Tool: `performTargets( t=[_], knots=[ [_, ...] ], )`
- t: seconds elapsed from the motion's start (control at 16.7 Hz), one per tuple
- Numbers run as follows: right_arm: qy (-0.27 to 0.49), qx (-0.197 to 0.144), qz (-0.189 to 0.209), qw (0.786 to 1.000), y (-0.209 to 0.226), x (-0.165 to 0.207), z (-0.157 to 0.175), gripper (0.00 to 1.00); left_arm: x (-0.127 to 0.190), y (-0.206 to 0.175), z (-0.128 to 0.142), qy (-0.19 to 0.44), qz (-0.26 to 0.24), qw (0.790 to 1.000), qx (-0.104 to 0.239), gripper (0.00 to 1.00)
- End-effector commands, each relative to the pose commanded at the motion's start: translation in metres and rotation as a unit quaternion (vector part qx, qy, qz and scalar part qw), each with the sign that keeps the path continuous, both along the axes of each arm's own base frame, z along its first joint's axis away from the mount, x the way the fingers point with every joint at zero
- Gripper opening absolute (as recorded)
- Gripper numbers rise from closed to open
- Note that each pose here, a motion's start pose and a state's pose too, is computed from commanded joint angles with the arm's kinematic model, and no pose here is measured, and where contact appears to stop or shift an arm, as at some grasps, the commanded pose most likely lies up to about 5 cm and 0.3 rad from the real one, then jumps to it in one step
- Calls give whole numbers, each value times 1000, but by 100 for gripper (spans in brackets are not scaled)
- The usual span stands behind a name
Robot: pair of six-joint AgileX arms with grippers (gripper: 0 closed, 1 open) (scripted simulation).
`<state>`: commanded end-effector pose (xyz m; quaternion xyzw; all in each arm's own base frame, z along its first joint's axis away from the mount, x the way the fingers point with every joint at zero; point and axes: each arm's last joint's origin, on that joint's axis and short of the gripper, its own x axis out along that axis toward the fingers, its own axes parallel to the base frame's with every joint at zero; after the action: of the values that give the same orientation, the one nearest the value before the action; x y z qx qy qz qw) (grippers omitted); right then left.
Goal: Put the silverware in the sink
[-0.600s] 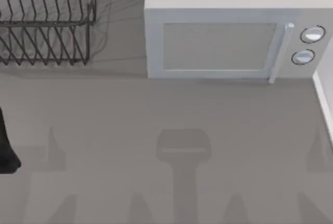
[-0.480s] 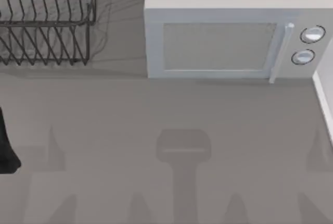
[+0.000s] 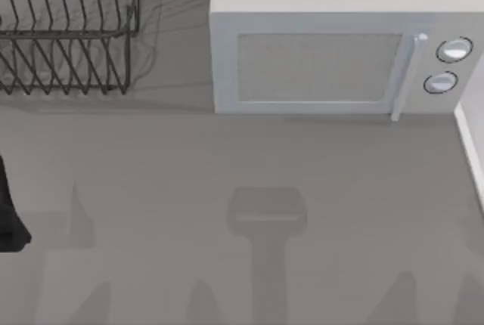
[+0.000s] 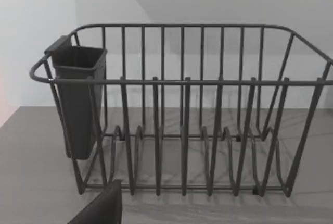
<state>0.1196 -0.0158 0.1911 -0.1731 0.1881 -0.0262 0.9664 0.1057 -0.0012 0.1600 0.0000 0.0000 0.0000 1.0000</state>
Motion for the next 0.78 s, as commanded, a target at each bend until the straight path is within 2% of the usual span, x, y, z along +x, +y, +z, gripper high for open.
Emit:
performTargets(
  t=[0.18, 0.36, 0.54, 0.66, 0.78],
  knots=[
    [156, -100, 26, 982, -13, 17, 8, 100, 0, 0, 0, 0, 0, 1000, 0, 100],
    [312, -174, 97, 929, -31, 38, 11, 100, 0, 0, 0, 0, 0, 1000, 0, 100],
    [432, -206, 192, 857, -52, 59, 9, 100, 0, 0, 0, 0, 0, 1000, 0, 100],
    [482, -209, 253, 812, -66, 72, 7, 100, 0, 0, 0, 0, 0, 1000, 0, 100],
    [511, -206, 304, 777, -78, 82, 5, 100, 0, 0, 0, 0, 0, 1000, 0, 100]
  ],
)
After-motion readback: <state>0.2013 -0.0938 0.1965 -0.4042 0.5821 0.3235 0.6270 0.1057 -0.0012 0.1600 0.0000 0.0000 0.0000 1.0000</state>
